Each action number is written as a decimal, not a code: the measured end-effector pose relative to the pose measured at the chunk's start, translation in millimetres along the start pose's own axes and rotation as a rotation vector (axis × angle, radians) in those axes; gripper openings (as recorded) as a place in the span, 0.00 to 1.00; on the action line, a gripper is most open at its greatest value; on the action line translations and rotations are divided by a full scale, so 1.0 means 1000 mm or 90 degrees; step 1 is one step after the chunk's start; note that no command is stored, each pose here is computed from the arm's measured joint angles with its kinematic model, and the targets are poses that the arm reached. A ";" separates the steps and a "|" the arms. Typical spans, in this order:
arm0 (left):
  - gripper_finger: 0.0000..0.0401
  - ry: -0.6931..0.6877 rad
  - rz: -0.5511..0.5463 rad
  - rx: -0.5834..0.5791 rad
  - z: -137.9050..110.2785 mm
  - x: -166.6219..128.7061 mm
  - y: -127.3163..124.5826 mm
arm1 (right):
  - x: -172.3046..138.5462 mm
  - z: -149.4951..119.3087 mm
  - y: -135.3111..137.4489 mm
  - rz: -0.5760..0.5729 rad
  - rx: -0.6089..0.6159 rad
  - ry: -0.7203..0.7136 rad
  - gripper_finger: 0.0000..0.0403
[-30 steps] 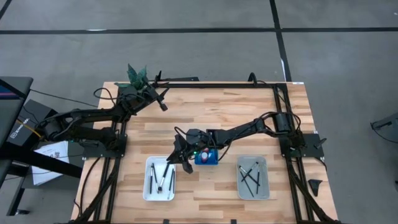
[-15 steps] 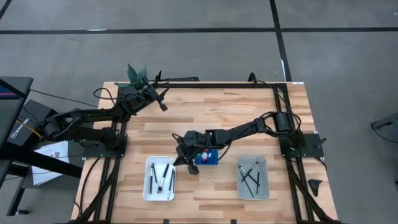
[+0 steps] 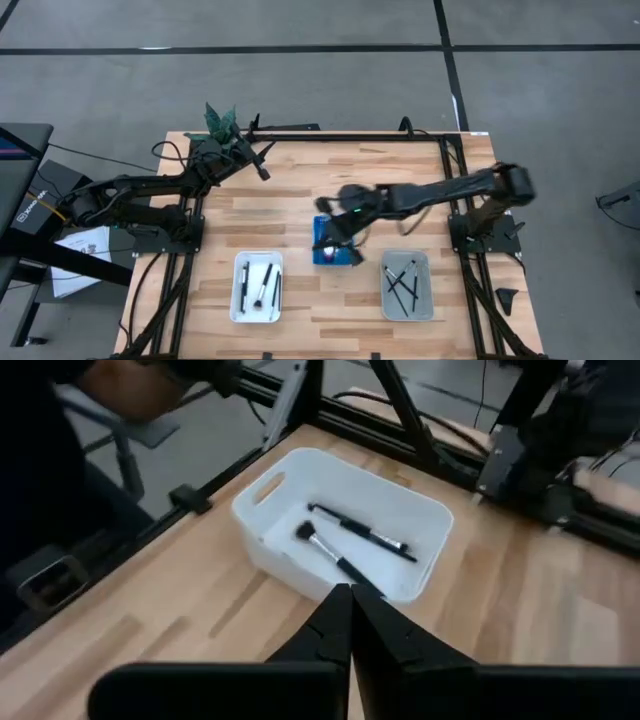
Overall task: Pick & Place Paint Supplies
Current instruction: Return to Home Position
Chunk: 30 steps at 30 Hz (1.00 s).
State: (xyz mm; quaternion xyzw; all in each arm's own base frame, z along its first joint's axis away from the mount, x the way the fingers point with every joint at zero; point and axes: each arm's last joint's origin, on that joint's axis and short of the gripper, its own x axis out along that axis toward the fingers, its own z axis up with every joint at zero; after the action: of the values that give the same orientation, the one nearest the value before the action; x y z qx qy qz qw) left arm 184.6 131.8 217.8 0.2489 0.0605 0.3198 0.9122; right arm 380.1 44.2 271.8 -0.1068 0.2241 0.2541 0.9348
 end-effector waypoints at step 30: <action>0.19 -0.017 -0.015 -0.002 0.005 0.000 -0.006 | -0.147 -0.184 0.056 -0.342 0.100 -0.201 0.00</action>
State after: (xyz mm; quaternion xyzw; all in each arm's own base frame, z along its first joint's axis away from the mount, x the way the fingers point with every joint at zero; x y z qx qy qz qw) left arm 188.8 125.5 218.9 0.2508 0.0508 0.3058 0.9171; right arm 170.6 -29.1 175.4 -0.0484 0.0588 -0.0061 0.9971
